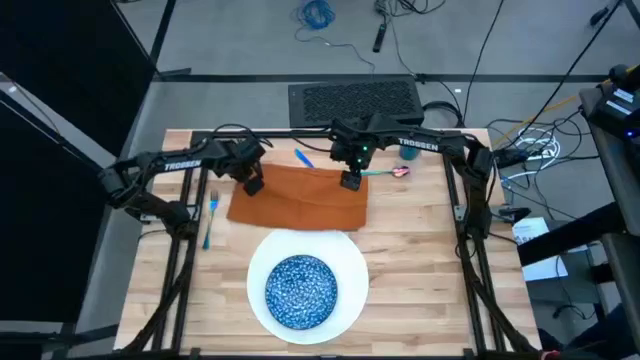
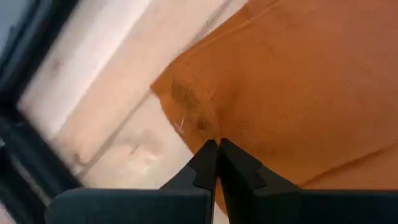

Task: Set table place
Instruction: Fold the orange table napkin

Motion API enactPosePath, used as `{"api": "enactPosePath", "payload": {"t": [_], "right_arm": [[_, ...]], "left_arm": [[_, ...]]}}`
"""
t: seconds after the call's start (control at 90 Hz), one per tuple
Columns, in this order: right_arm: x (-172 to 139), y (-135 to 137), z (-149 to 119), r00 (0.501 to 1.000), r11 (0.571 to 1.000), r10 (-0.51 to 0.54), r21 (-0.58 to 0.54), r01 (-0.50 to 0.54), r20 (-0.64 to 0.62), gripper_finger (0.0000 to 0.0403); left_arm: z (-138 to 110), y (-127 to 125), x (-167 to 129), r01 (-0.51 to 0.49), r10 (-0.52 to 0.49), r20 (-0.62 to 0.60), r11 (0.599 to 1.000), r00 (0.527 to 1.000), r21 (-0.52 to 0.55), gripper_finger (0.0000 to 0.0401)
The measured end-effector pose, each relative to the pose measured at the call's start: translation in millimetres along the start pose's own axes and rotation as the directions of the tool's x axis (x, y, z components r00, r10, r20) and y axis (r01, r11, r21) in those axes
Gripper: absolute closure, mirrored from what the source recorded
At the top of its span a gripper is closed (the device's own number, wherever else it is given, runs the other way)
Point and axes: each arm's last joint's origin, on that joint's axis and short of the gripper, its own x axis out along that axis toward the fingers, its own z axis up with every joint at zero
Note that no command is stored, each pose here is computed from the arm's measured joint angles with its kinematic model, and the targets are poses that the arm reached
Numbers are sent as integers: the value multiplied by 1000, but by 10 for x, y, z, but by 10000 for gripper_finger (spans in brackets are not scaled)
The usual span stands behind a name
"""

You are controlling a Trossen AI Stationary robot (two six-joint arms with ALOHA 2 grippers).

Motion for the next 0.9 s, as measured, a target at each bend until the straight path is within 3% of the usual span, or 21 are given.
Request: {"api": "enactPosePath", "payload": {"t": [0.178,0.322,0.5,0.656,0.789,0.9], "right_arm": [[1,1,-6,1000,1000,1,4,-1,-6,183],[0,1,-15,1000,1000,2,11,-2,-16,183],[-1,4,-41,999,1000,5,18,-4,-42,183],[49,-3,-153,990,1000,15,-3,-16,-139,183],[123,-98,-283,988,1000,17,20,-14,-152,183],[167,-215,-393,995,997,5,74,2,-99,183]], "left_arm": [[-3,-30,8,52,-52,-10,999,999,11,401],[-4,-53,3,73,-73,-10,994,997,80,394],[23,-90,-6,101,-105,20,981,994,163,343],[57,-112,-40,159,-164,34,979,986,127,292],[74,-169,-252,204,-227,116,963,967,177,271],[65,-123,-547,107,-153,249,976,956,190,270]]}}
